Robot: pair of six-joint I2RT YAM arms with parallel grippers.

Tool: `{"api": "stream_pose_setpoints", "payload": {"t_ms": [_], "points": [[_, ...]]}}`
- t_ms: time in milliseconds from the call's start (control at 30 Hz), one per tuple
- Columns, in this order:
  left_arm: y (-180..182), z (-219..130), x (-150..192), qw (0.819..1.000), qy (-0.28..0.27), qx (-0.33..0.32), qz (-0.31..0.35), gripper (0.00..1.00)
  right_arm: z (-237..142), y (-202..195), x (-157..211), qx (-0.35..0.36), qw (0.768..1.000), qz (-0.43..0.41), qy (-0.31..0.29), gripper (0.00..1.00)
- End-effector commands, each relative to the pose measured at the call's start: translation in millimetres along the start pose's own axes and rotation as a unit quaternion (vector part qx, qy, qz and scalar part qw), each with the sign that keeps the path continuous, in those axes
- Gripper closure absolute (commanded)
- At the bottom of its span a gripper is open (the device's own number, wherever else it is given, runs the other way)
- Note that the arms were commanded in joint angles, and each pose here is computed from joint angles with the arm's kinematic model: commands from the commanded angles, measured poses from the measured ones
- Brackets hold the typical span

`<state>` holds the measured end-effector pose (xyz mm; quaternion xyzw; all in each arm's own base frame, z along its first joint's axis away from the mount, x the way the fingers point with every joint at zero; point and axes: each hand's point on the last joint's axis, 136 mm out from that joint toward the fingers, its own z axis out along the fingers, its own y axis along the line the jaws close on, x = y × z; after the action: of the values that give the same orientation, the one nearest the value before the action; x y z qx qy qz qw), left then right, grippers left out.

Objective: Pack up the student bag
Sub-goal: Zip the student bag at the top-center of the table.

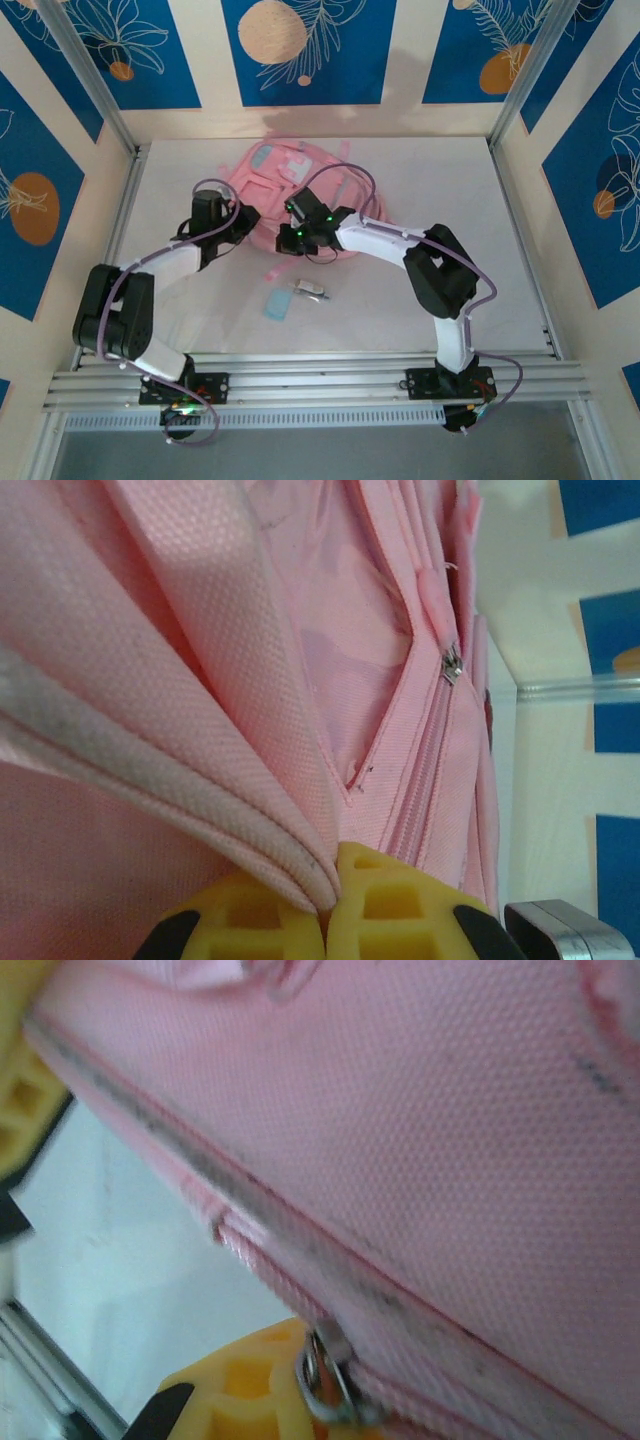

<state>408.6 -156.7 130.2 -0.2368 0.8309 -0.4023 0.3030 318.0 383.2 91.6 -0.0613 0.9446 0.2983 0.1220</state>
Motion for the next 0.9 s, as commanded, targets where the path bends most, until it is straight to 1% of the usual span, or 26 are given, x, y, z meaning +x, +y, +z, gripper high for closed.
{"api": "stream_pose_setpoints", "payload": {"t_ms": [0, 133, 367, 600, 800, 867], "points": [[-22.4, -7.2, -63.6, 0.994, -0.093, 0.02, 0.054, 1.0, -46.0, -79.0, 80.6, 0.131, 0.977, 0.016, 0.166, 1.0], [-16.7, -5.2, -71.6, 0.994, -0.1, 0.01, 0.05, 1.0, -71.8, -101.6, 84.1, 0.147, 0.972, 0.033, 0.181, 1.0], [-10.5, 1.9, -79.4, 0.993, -0.107, 0.0, 0.043, 1.0, -102.9, -119.3, 83.4, 0.129, 0.973, 0.063, 0.183, 1.0], [-10.1, 8.3, -94.4, 0.993, -0.115, -0.003, 0.035, 1.0, -109.5, -127.2, 99.6, 0.118, 0.969, 0.074, 0.202, 1.0], [-20.0, 18.4, -118.3, 0.993, -0.106, -0.005, 0.058, 1.0, -118.3, -155.3, 110.7, 0.167, 0.959, 0.079, 0.216, 1.0], [-21.8, 25.5, -128.2, 0.993, -0.1, -0.012, 0.07, 1.0, -122.1, -158.6, 112.2, 0.169, 0.958, 0.087, 0.215, 1.0]]}}
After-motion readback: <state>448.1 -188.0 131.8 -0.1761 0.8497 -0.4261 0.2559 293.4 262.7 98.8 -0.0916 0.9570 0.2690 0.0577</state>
